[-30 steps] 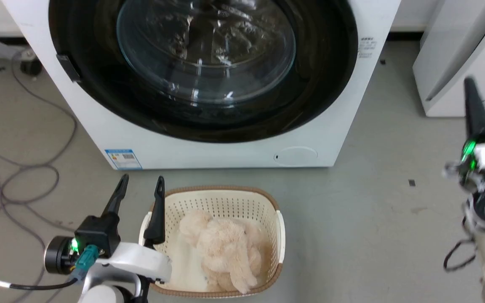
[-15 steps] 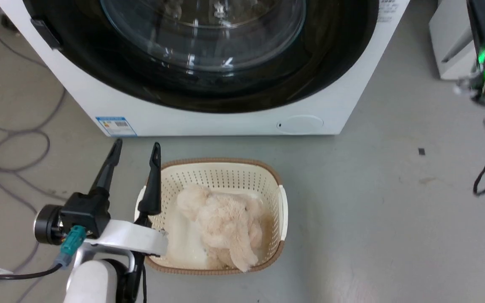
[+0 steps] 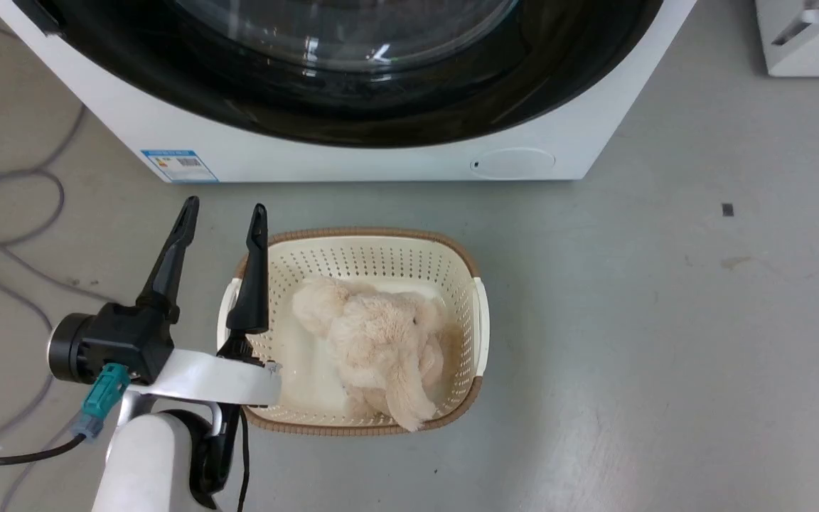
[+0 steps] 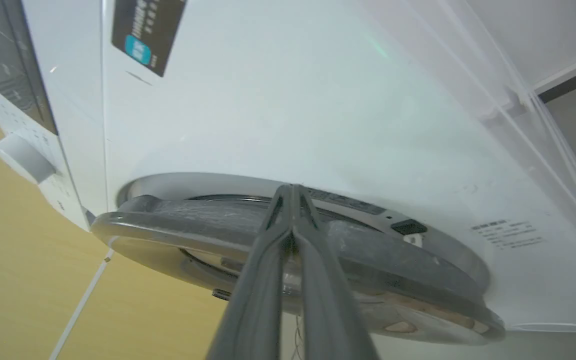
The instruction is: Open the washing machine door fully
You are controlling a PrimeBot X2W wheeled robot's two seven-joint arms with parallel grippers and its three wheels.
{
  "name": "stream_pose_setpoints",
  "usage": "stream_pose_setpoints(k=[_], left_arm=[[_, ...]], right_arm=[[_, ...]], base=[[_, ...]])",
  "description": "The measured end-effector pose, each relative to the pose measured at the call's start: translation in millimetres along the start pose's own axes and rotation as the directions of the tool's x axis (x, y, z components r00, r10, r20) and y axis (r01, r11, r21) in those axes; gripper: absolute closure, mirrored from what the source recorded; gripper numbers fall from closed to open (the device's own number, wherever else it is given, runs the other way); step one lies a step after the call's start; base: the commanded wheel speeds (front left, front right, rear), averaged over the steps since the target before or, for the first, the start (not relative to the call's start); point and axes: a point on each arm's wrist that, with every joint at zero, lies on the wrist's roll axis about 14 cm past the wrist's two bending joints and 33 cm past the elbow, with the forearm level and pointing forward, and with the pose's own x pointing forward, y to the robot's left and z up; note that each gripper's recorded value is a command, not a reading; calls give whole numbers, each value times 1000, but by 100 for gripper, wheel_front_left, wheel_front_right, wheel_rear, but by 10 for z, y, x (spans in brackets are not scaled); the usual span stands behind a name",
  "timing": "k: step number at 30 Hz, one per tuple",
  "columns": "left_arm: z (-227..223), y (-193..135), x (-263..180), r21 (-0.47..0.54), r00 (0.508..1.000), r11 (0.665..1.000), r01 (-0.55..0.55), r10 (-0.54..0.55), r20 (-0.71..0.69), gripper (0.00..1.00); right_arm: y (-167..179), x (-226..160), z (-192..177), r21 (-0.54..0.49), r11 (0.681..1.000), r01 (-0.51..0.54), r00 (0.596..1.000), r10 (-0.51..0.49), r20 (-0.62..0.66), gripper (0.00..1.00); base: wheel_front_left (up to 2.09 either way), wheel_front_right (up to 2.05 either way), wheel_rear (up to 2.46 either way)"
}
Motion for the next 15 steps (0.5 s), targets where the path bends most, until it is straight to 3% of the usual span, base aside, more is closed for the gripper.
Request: stream_pose_setpoints(k=[6,15], left_arm=[[-64,8,73,-8,1000,1000,7,-7,2,0],[-134,30,154,-30,1000,1000,7,-7,10,0]], right_arm=[[-314,179,-164,-85,988,130,979,-142,-149,100],[-32,477,-334,-115,988,106,946,-136,-294,100]], base=[[0,0,0],[0,0,0]])
